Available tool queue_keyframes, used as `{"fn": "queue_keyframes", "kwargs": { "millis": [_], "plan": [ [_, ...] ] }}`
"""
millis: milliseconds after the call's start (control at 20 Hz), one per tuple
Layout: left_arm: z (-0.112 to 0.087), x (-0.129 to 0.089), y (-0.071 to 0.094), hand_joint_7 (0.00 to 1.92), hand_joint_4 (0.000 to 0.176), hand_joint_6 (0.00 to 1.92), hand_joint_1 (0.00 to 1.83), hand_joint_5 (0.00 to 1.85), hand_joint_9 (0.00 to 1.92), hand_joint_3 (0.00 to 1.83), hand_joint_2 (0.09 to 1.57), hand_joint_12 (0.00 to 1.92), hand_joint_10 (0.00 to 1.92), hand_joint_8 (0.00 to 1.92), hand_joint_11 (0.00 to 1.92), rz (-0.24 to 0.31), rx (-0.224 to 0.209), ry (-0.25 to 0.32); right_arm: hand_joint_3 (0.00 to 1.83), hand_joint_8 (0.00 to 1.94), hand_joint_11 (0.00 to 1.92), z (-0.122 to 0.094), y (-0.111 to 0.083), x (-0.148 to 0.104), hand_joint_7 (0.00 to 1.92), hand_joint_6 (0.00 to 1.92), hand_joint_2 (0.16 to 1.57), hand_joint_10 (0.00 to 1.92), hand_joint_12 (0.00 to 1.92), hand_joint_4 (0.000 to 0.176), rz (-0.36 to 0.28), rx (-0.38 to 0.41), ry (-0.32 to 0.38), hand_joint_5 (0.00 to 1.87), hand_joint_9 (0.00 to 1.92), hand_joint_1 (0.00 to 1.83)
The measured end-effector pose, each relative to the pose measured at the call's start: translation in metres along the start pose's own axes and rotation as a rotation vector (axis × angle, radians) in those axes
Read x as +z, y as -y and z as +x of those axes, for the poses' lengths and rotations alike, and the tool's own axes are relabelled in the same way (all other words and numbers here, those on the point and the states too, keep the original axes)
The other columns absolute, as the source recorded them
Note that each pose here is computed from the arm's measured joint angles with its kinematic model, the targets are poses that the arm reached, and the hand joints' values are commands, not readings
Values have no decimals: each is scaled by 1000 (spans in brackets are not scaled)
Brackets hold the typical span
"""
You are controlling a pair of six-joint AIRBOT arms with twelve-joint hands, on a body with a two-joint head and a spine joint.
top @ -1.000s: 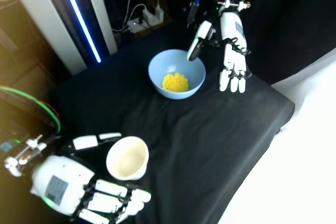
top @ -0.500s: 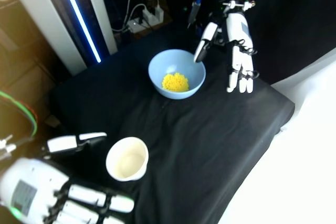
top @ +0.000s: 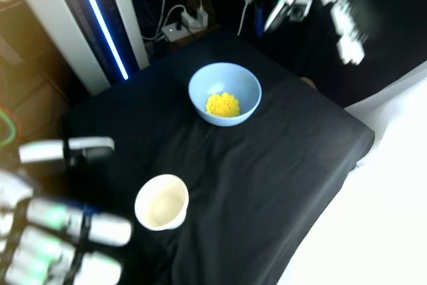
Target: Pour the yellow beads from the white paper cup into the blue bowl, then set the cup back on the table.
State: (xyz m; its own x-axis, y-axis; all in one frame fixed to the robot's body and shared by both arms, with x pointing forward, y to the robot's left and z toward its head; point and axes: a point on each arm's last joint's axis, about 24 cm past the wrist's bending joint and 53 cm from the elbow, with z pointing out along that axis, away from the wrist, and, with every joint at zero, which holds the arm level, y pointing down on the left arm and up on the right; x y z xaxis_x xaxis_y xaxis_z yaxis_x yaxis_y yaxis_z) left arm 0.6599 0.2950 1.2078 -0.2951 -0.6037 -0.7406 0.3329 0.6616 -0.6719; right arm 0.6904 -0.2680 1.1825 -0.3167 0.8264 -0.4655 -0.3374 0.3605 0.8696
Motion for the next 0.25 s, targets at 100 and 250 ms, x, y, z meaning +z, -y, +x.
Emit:
{"fn": "queue_keyframes", "kwargs": {
  "millis": [100,250],
  "plan": [
    [-16,-12,9,165,2,0,617,0,47,0,757,8,1,11,15,17,22,43,0,0,7,-2,-7,-4,0,0,566,0,3,176,-33,16,24,0,0,759],
    [-39,-21,37,193,0,0,622,0,46,0,749,6,2,12,13,129,35,137,4,0,0,-20,-8,-40,0,0,607,0,0,176,-56,39,114,0,0,895]
  ]
}}
